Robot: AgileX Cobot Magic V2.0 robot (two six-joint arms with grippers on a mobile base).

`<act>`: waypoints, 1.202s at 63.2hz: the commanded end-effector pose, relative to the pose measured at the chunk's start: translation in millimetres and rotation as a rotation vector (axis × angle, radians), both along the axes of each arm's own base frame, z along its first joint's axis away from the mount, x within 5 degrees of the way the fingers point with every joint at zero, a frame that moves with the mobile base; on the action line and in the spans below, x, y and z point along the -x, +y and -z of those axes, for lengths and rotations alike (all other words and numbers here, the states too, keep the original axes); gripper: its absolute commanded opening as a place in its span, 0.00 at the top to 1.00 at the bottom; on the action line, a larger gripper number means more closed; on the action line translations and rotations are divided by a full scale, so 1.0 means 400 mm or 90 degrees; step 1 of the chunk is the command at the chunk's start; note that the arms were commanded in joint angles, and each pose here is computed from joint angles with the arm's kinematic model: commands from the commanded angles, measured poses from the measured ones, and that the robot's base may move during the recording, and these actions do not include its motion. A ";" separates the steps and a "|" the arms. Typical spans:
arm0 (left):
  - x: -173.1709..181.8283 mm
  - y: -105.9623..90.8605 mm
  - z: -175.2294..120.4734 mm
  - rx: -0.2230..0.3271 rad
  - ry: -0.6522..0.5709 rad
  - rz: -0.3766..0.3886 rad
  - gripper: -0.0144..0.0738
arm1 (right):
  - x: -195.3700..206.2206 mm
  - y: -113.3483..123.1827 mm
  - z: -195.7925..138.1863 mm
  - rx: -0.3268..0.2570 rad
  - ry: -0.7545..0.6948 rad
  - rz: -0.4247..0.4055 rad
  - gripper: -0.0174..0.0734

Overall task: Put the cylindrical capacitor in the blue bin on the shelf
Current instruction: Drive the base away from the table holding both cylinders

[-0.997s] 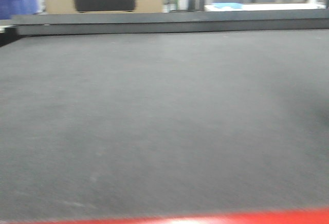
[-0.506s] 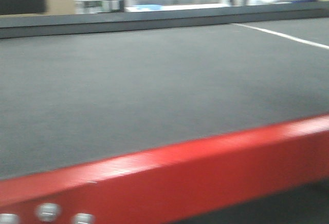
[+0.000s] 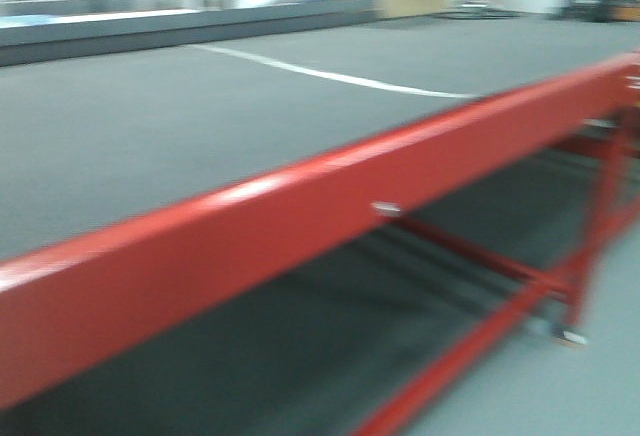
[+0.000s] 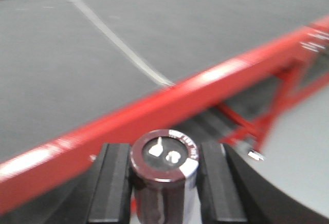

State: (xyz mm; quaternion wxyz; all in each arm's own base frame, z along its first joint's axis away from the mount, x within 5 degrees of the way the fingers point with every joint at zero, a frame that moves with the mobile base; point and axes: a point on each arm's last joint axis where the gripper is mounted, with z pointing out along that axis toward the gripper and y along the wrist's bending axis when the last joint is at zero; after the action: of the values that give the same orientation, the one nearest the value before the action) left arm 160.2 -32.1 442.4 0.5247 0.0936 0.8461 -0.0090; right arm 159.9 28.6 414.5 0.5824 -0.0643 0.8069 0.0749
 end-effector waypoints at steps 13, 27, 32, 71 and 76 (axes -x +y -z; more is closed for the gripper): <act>0.006 0.000 -0.012 0.010 -0.019 0.002 0.96 | 0.003 -0.002 -0.017 0.000 -0.033 0.003 0.98; 0.006 0.000 -0.012 0.010 -0.019 0.002 0.96 | 0.003 -0.002 -0.017 0.000 -0.033 0.003 0.98; 0.006 0.000 -0.012 0.010 -0.019 0.002 0.96 | 0.003 -0.002 -0.017 0.000 -0.033 0.003 0.98; 0.006 0.000 -0.012 0.010 -0.019 0.002 0.96 | 0.003 -0.002 -0.017 0.000 -0.033 0.003 0.98; 0.006 0.000 -0.012 0.010 -0.019 0.002 0.96 | 0.003 -0.002 -0.017 0.000 -0.033 0.003 0.98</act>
State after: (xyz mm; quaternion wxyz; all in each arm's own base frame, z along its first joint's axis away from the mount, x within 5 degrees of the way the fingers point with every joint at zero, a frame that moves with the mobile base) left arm 159.8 -32.0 442.7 0.5253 0.0935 0.8457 -0.0091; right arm 159.9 28.6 414.6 0.5830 -0.0643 0.8064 0.0749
